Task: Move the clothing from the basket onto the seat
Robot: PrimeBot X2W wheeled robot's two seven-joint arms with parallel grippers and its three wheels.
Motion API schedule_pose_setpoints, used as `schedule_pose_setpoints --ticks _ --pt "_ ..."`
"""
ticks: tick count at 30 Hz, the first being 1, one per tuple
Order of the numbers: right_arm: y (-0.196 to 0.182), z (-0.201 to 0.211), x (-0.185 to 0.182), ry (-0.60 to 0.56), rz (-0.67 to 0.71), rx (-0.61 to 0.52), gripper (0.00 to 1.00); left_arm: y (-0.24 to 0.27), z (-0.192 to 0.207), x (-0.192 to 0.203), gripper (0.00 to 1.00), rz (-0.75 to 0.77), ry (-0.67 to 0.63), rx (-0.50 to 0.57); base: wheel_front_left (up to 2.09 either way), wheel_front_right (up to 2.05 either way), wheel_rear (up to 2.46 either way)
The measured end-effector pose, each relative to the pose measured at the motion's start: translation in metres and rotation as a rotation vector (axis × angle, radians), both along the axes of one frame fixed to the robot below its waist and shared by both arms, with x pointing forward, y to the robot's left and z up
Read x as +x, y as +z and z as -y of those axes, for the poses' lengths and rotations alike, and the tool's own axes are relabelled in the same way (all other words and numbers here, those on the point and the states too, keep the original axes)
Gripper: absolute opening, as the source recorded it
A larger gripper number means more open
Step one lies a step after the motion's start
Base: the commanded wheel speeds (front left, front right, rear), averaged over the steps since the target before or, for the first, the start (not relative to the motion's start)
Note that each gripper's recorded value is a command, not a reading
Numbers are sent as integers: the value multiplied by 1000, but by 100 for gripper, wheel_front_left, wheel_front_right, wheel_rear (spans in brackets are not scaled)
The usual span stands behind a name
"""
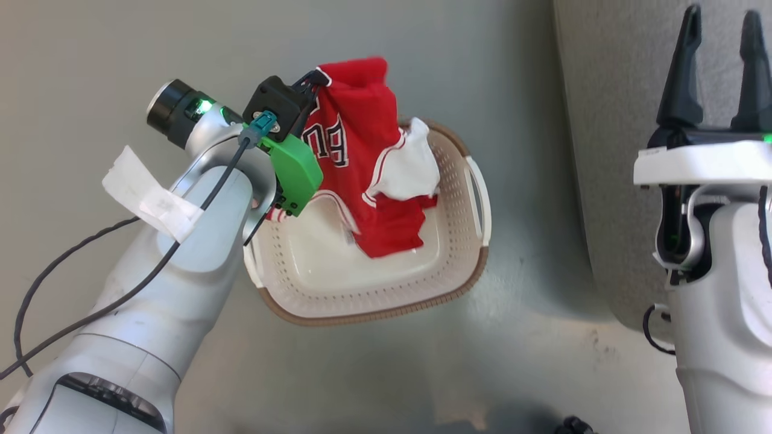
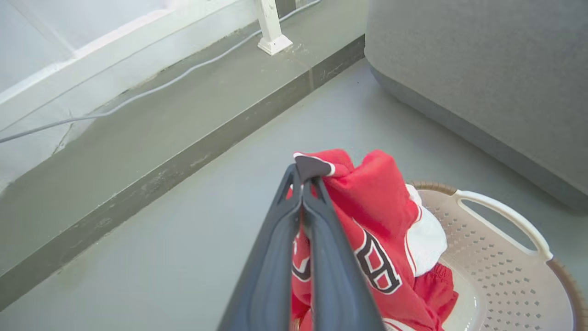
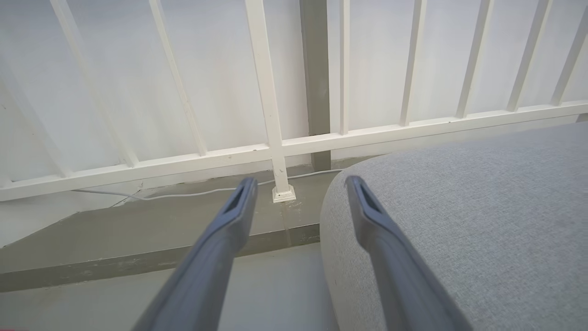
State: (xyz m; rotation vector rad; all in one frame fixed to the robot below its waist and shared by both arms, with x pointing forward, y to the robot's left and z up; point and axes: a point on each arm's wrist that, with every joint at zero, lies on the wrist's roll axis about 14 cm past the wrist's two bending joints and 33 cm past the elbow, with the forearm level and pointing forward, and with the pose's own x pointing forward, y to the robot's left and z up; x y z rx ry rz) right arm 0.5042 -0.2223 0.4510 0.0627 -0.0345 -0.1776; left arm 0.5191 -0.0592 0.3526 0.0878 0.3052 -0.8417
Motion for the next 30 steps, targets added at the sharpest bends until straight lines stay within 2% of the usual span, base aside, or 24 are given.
schedule_pose_setpoints --ticks 12,30 --pt "28 -15 -28 49 27 22 100 94 -13 5 0 161 63 -58 0 0 0" --pt "62 -37 -86 134 69 46 100 201 -14 -29 0 322 80 -97 0 0 0"
